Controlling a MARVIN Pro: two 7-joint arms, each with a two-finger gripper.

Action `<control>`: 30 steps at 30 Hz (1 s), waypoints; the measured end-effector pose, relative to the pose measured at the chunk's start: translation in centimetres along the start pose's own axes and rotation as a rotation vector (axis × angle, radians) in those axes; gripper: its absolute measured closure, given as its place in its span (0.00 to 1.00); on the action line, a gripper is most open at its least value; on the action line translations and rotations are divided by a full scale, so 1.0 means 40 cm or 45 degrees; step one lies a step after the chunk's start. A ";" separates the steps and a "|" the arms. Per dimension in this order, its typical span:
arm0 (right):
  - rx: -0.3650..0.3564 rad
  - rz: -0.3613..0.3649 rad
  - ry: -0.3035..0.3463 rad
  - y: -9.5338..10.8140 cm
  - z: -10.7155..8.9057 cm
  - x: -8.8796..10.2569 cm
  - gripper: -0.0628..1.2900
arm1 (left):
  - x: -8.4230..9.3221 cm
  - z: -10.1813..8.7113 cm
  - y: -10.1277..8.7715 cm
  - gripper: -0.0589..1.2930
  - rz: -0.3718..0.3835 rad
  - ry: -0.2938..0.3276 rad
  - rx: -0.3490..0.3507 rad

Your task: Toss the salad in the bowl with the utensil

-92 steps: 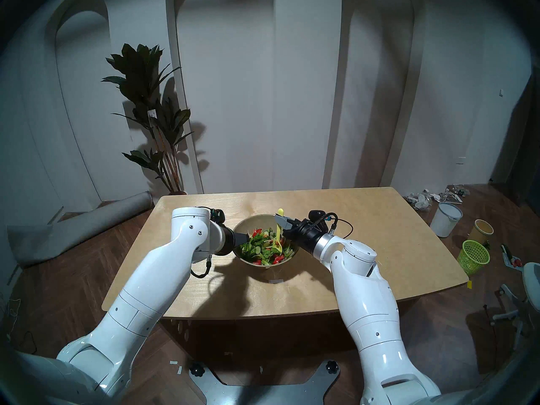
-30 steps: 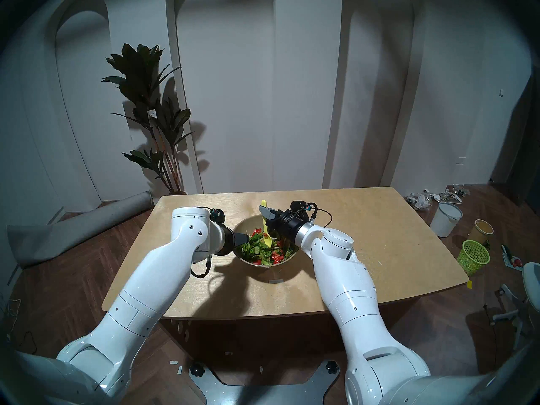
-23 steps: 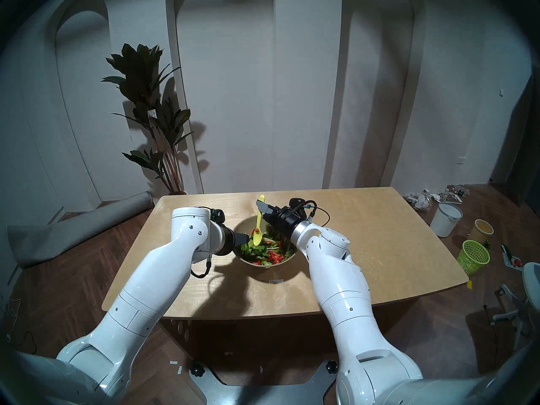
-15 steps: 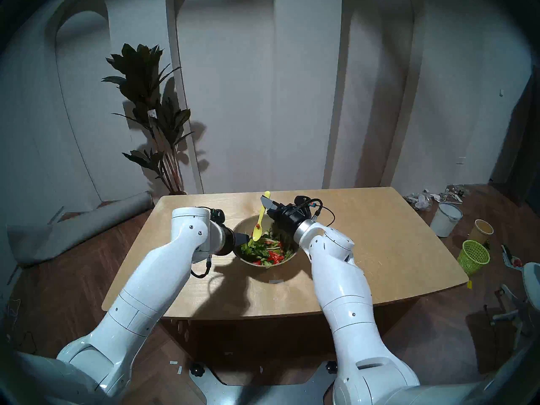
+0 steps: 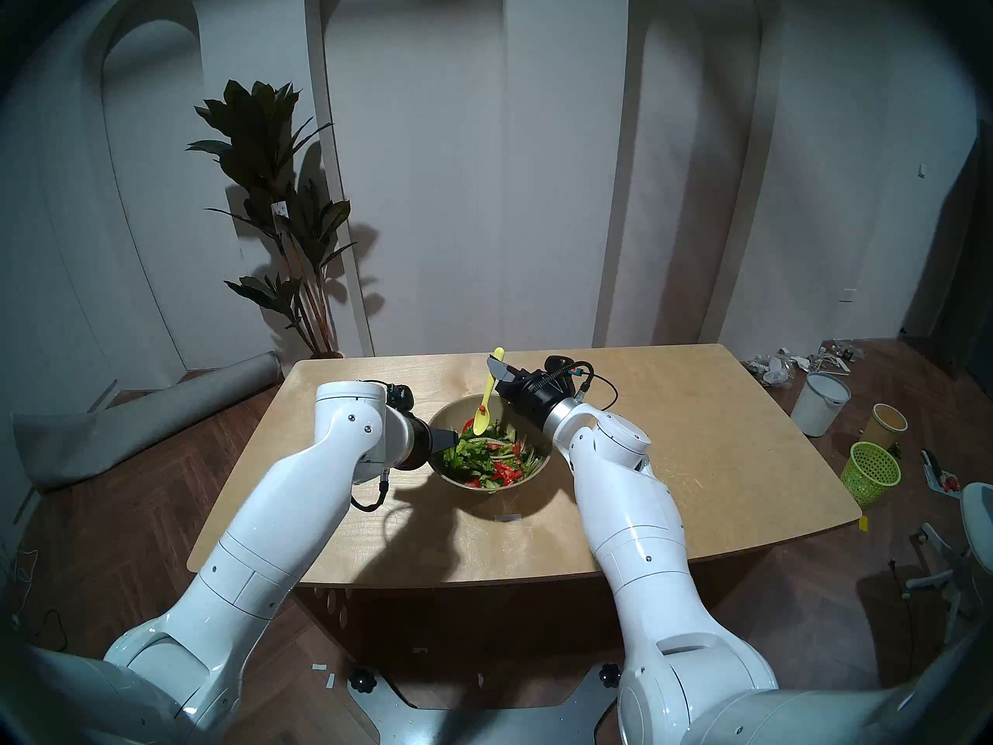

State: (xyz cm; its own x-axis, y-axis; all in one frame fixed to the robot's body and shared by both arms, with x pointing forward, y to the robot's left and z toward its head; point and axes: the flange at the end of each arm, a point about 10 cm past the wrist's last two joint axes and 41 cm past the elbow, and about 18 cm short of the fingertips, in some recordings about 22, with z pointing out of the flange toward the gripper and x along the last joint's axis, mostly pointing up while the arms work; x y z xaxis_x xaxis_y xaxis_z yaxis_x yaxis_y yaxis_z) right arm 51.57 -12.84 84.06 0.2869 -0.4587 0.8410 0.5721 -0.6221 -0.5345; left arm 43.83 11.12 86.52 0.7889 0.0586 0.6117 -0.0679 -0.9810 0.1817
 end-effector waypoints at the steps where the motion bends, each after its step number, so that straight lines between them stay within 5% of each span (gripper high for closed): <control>1: 0.000 -0.003 -0.003 -0.002 0.007 -0.001 0.98 | 0.000 0.000 0.000 0.97 0.000 0.000 0.000; 11: 0.043 -0.055 -0.017 -0.037 0.092 0.018 0.98 | 0.000 0.000 0.000 0.97 0.002 0.001 0.001; 18: 0.093 -0.061 -0.090 -0.037 0.132 -0.028 0.98 | 0.000 0.000 0.000 0.97 0.002 0.001 0.002; 23: 0.169 -0.052 -0.149 -0.032 0.127 -0.087 0.98 | 0.000 0.000 0.000 0.97 0.001 0.001 0.002; 30: 0.263 -0.080 -0.150 -0.030 0.079 -0.089 0.98 | 0.001 0.000 -0.002 0.97 -0.001 0.001 0.004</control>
State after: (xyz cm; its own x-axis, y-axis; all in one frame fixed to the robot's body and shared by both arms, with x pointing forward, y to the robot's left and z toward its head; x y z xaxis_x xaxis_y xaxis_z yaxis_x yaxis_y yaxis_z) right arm 52.28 -8.46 81.98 0.3265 -0.3387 0.8824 0.7330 -0.4987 -0.4626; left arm 43.85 11.20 86.53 0.7885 0.0595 0.6122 -0.0654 -0.9815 0.1798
